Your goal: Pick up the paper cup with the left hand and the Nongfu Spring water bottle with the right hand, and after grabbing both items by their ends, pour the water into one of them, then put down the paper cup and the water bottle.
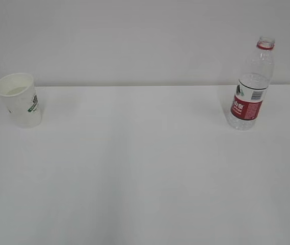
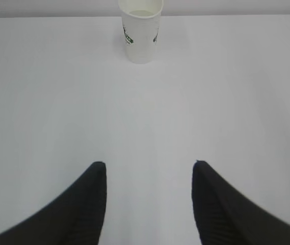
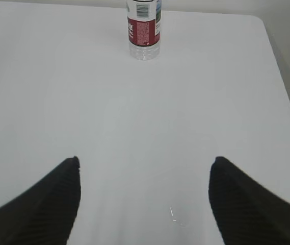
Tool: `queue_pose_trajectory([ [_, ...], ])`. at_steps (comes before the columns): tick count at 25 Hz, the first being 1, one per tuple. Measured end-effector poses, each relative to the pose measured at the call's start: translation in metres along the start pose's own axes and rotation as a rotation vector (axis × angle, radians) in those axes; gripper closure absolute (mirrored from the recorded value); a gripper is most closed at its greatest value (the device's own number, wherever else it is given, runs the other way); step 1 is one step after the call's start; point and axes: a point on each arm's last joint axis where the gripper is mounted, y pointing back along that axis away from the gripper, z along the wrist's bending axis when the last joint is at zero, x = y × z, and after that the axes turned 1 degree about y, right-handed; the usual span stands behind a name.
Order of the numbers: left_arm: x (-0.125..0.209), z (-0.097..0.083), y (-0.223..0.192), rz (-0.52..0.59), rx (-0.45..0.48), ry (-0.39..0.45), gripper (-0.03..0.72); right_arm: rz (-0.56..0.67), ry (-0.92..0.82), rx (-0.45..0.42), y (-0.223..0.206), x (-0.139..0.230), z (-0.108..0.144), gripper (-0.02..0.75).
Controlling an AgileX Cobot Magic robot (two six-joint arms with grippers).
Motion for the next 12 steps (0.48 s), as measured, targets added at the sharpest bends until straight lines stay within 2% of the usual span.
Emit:
queue_pose_trajectory([
  [12, 0.0005, 0.0000, 0.0005, -0.002, 0.000, 0.000, 0.297, 0.001, 0.000, -0.004, 0.0000, 0.0000, 0.0003, 0.150],
])
